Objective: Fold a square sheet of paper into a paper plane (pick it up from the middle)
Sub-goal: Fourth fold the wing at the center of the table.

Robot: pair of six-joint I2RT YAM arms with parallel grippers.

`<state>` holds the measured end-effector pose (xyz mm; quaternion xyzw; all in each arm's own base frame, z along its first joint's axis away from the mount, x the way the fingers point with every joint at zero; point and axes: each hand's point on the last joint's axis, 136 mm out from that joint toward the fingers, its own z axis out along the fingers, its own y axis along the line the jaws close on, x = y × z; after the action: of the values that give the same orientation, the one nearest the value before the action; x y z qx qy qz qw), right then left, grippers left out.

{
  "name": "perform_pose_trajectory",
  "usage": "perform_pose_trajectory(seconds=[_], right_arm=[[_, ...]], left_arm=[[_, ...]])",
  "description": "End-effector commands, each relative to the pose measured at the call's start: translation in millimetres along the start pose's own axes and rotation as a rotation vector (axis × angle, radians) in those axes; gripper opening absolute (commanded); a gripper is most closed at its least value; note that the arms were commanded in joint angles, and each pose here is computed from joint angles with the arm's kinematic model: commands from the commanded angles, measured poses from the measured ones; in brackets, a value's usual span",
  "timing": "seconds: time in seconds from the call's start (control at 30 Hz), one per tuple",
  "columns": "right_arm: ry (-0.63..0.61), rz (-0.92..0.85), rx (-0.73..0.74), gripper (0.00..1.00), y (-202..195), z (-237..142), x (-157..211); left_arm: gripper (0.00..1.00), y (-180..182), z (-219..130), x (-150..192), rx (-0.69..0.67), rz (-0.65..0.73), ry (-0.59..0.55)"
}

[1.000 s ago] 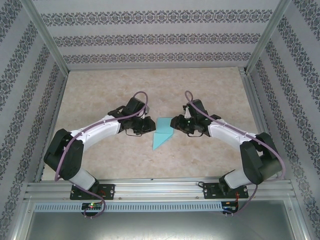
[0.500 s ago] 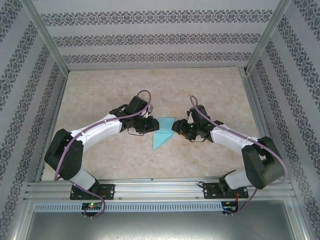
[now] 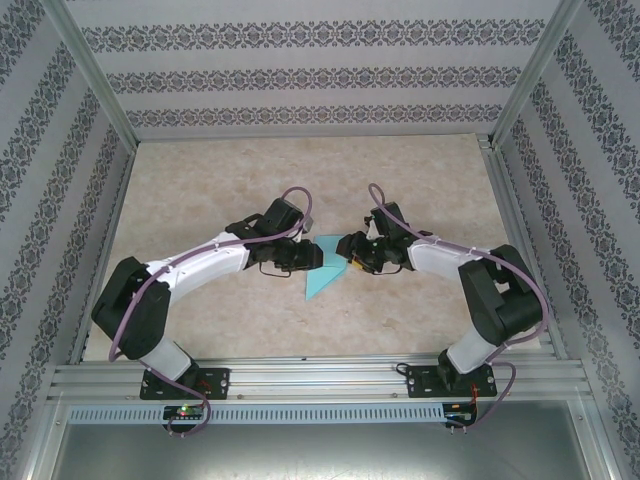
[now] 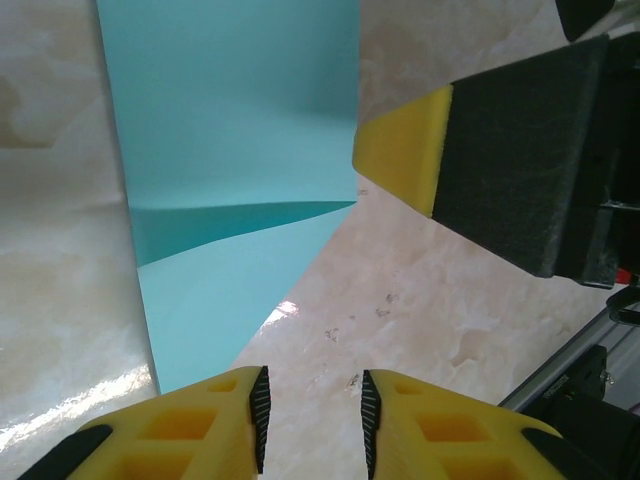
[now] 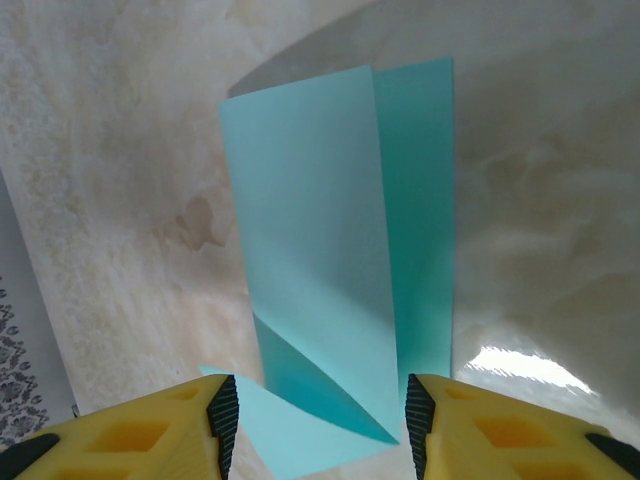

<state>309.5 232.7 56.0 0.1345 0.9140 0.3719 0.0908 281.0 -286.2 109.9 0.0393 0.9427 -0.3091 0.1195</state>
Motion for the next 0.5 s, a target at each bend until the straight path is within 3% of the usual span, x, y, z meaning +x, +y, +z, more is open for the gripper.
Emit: perform_pose_trajectory(seconds=[0.0, 0.47], right_arm=[[0.0, -0.021, -0.041, 0.5, 10, 4, -9], [0.051, -0.024, -0.102, 0.45, 20, 18, -13]], left_arm=[[0.36, 0, 9, 4, -0.008, 0.053, 0.007], [0.4, 3, 32, 17, -0.117, 0.127, 0.055]])
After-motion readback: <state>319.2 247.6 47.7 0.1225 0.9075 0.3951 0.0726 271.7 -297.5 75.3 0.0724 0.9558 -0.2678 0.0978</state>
